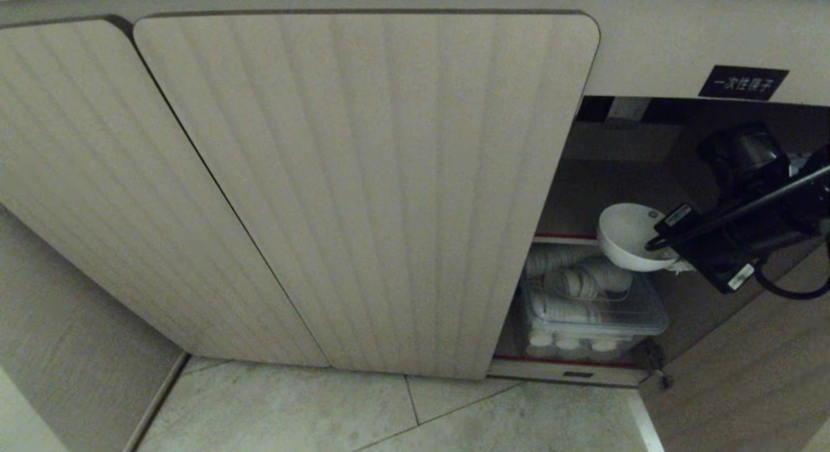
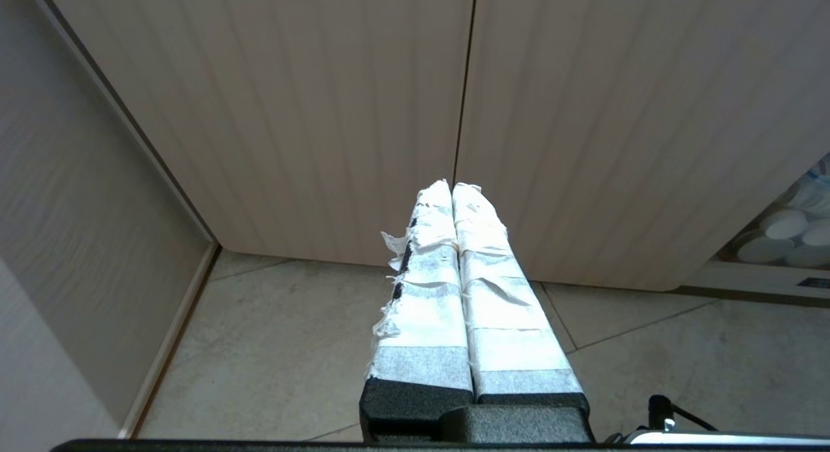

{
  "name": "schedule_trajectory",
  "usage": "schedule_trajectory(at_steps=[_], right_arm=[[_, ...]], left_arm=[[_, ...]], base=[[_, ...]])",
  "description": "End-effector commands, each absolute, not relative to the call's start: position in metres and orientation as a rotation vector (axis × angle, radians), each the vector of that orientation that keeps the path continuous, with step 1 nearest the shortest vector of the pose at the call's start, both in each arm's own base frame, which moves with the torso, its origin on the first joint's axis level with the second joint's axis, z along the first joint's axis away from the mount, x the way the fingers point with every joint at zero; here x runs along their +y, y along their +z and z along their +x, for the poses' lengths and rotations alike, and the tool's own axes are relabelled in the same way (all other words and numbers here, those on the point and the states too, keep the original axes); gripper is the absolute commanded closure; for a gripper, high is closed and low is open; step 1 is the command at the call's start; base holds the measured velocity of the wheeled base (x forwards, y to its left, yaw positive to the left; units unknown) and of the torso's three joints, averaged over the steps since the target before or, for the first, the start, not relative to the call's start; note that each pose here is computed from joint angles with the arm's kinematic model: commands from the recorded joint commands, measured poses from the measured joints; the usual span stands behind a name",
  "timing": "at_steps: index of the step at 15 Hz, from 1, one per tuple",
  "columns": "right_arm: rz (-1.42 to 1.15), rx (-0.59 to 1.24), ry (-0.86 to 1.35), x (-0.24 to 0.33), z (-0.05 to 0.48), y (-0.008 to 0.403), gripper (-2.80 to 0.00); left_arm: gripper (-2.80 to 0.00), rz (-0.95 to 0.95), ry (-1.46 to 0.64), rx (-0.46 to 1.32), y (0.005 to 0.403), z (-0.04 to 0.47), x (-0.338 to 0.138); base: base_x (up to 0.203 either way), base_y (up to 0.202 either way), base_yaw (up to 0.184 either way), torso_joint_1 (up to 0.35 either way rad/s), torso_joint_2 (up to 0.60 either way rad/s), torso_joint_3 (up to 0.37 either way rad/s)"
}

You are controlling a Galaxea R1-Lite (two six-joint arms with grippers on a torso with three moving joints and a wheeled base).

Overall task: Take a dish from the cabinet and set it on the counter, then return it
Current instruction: Put it back into the cabinet

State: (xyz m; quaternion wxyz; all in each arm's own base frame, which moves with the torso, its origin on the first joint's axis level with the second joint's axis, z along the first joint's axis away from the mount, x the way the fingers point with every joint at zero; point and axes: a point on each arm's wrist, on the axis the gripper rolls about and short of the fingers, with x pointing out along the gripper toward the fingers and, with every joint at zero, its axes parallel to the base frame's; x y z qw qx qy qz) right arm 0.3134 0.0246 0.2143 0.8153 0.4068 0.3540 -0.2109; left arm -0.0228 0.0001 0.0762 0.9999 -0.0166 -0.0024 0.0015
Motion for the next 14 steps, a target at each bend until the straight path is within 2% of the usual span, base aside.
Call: schedule_trajectory(at_steps=[1,14], right_arm=[[0.869,0.761,-0.457,0.024,0.316,0.211,0.0],[0.876,0.771,-0.419,0.021,0.331,0.211,0.0]], left_arm=[[0.0,-0.034,0.003,-0.006,0.076,-0.023,0.0],[0.0,-0.034,0.003,-0.005,0.076,-0.023,0.0]], base=[[0.0,0.0,0.0,0.0,0.0,0.0],[0.0,0.0,0.0,0.0,0.0,0.0]])
